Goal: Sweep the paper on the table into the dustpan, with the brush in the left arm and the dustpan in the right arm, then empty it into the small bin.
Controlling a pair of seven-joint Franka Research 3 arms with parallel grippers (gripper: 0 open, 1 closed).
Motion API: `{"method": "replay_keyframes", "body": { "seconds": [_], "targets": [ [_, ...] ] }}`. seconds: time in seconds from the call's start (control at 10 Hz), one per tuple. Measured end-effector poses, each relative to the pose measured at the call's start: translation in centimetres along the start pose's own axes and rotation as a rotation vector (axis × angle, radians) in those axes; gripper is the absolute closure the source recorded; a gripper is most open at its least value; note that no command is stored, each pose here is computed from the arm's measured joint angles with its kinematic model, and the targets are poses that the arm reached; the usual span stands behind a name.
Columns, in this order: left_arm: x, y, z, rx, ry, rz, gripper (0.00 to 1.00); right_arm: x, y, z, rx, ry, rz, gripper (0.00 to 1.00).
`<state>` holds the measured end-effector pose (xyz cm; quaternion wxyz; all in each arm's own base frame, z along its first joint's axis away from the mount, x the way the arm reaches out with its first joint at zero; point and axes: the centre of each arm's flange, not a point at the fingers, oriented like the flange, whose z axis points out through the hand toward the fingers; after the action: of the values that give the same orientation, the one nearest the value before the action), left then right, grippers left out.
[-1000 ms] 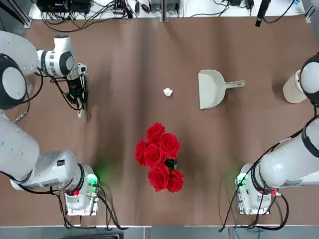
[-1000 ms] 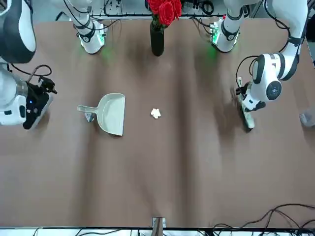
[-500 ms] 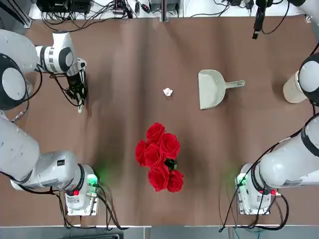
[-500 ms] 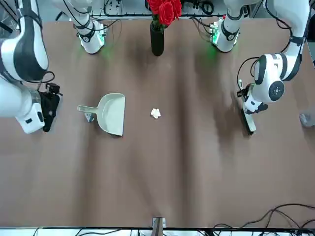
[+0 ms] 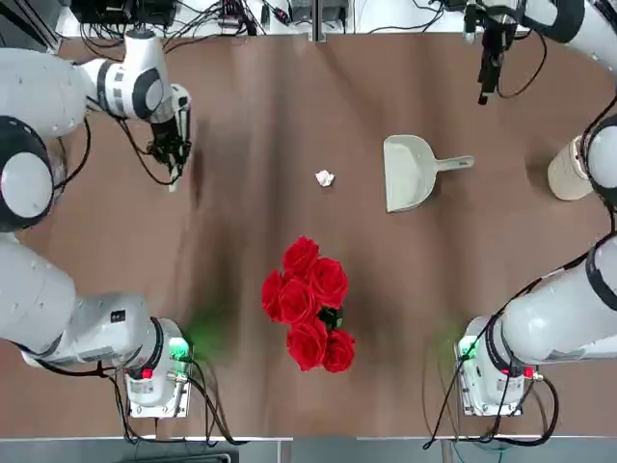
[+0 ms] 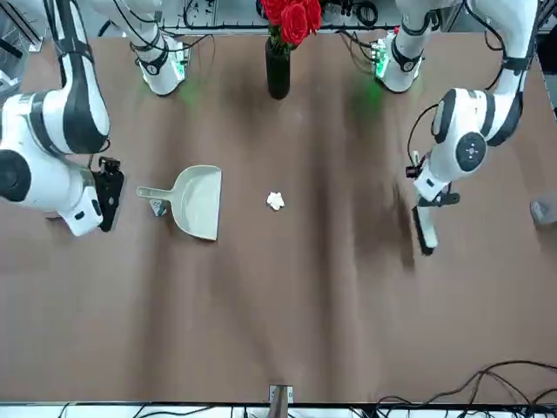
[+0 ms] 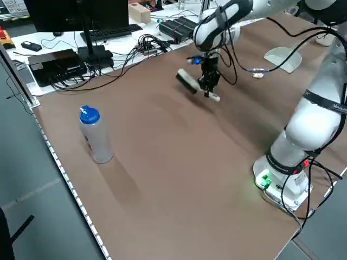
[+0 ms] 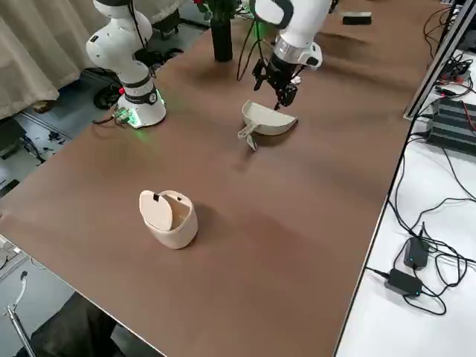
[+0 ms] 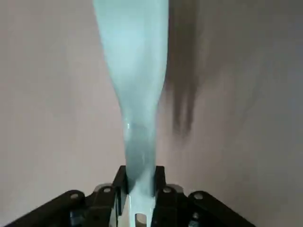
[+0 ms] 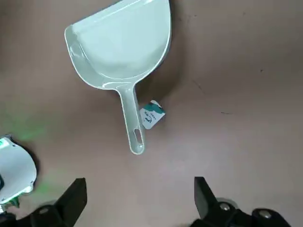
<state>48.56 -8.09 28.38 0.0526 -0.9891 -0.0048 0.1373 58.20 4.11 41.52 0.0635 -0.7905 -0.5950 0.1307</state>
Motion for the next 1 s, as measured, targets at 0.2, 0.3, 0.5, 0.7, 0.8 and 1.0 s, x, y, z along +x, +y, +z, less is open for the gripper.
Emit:
{"method": "replay_keyframes", "body": {
  "seconds": [0.2, 0.3, 0.5, 0.7, 0.8, 1.0],
  "targets": [
    [1.0, 3.9, -1.2, -0.012, 0.012, -0.004, 0.73, -0.2, -0.8, 1.6, -0.034, 0.011, -0.057, 0.0],
    [1.4, 6.0, -1.4, -0.017, 0.003, -0.011, 0.73, -0.3, -1.1, 2.6, -0.049, 0.015, -0.083, 0.0],
    [1.2, 10.4, -1.5, -0.025, -0.008, -0.024, 0.73, -0.3, -1.6, 4.9, -0.077, 0.022, -0.136, 0.0],
    [-0.1, 14.1, -1.3, -0.012, -0.009, -0.01, 0.73, -0.4, -2.2, 6.9, -0.099, 0.028, -0.159, 0.0],
    [-0.7, 15.2, -1.2, -0.004, -0.01, -0.007, 0.73, -0.4, -2.4, 7.9, -0.099, 0.028, -0.161, 0.0],
    [-1.4, 16.5, -1.0, 0.007, -0.016, 0.007, 0.73, -0.4, -2.8, 9.9, -0.098, 0.029, -0.164, 0.0]
  ]
}}
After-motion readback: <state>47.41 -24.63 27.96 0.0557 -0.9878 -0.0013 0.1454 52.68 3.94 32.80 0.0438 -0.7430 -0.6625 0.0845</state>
